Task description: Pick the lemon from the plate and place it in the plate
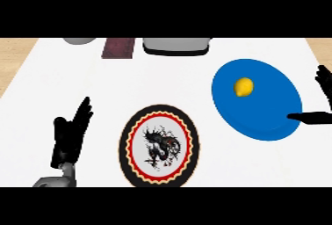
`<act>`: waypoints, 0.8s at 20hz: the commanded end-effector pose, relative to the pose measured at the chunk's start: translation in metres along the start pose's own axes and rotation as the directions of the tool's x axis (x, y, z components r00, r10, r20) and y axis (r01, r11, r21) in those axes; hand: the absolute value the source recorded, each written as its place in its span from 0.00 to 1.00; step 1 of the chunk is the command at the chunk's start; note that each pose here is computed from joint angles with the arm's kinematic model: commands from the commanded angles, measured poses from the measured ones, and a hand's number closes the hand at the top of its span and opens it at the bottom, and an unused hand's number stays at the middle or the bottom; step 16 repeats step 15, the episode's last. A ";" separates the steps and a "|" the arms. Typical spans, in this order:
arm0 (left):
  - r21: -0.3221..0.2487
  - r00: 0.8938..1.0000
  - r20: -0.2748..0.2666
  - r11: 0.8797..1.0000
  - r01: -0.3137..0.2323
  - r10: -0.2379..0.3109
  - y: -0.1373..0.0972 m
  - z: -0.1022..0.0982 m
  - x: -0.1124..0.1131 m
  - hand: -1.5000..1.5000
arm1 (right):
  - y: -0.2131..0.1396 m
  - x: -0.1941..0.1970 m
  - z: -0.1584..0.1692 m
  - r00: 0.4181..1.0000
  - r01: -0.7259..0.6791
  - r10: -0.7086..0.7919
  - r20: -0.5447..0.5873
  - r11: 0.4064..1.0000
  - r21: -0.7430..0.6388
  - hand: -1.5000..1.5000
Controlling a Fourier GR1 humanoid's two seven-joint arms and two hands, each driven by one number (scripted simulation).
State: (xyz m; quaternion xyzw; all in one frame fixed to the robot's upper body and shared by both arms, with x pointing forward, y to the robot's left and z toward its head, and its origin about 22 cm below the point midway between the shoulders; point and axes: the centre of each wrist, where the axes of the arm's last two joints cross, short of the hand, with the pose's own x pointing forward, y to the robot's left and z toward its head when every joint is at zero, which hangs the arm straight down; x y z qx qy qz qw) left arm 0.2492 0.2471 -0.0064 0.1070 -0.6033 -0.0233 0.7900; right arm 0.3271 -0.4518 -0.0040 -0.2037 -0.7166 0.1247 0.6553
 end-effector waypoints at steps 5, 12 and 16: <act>-0.011 1.000 0.010 1.000 0.003 -0.003 -0.001 -0.002 0.007 0.50 | -0.035 -0.011 0.023 1.000 -0.011 0.008 -0.021 0.994 -0.105 0.00; 0.000 1.000 0.020 1.000 -0.006 0.006 -0.006 -0.005 -0.002 0.50 | -0.019 -0.016 0.024 0.998 -0.034 0.025 -0.063 0.990 -0.136 0.00; -0.027 1.000 0.015 1.000 -0.003 0.004 0.012 0.000 -0.005 0.50 | -0.041 -0.012 0.028 0.996 -0.067 0.057 -0.076 0.987 -0.144 0.00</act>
